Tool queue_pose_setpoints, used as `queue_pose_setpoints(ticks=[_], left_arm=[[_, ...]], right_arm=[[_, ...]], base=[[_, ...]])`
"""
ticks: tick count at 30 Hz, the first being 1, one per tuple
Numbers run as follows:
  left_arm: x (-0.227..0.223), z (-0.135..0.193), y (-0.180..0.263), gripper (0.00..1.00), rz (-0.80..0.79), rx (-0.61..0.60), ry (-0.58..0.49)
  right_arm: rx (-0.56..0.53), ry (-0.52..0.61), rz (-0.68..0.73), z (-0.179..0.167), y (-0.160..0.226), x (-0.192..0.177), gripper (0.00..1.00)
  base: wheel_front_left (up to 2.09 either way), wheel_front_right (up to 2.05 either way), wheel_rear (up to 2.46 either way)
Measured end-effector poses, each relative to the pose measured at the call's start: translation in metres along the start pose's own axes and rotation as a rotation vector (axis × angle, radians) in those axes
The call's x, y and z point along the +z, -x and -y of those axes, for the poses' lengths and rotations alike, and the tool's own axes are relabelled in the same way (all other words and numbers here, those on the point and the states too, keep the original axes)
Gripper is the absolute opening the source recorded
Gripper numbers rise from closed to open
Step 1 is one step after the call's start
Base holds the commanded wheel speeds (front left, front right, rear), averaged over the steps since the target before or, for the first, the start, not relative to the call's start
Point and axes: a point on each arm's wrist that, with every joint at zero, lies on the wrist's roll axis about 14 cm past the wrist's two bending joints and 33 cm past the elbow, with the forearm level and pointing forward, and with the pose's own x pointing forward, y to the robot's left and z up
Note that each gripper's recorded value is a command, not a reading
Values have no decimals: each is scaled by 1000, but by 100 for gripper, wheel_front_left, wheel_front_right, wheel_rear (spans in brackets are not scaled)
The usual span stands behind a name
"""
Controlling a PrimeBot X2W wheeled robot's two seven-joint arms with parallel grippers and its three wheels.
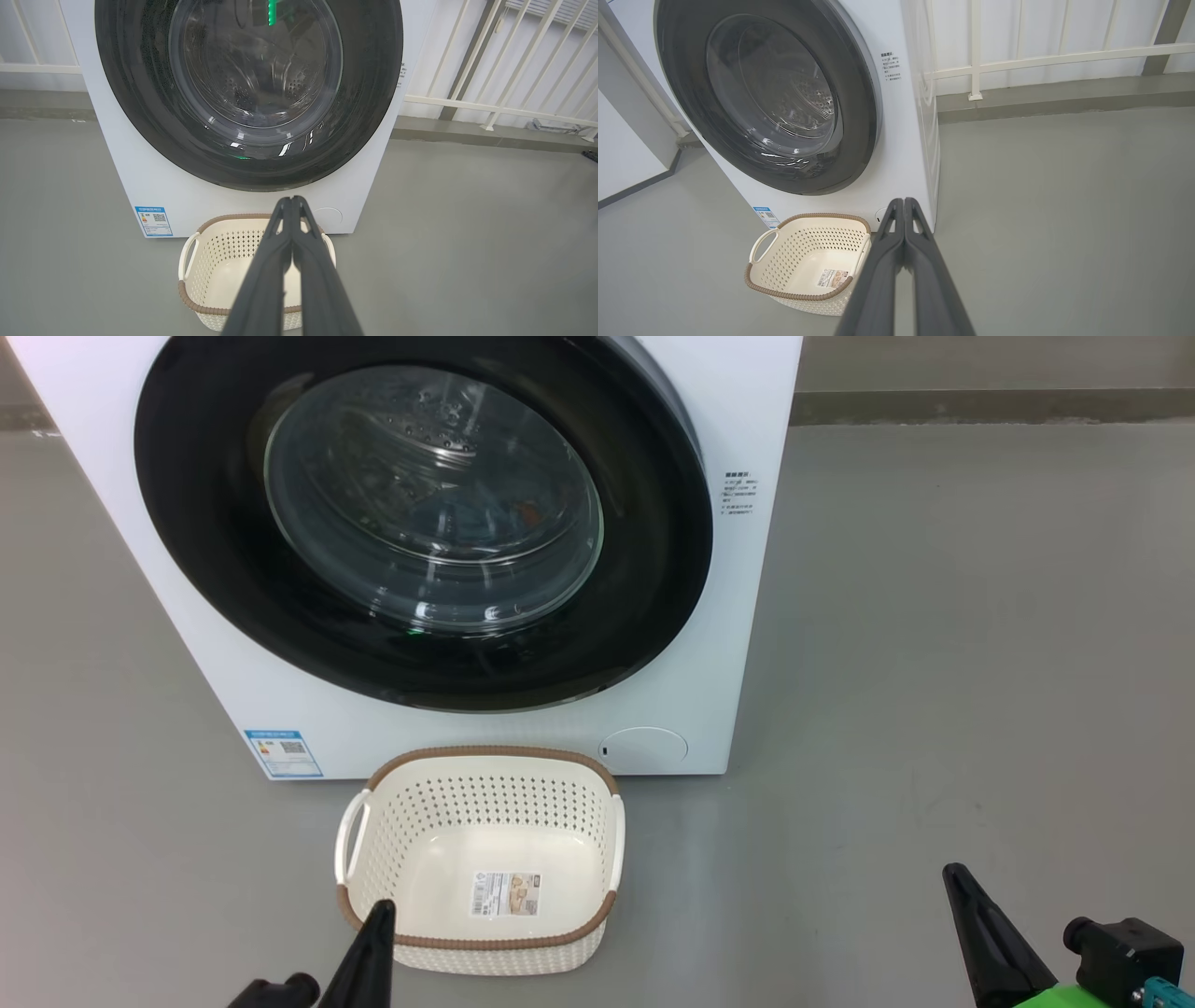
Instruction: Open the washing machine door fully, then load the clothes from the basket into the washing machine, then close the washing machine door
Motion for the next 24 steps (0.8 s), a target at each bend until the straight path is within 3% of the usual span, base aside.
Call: queue_pose_setpoints(ticks=[24], left_arm=[[-13,-15,-5,0,-63,54,263]], right_arm=[[-40,-275,-26,12,3,-16,0]], base=[[0,0,0]])
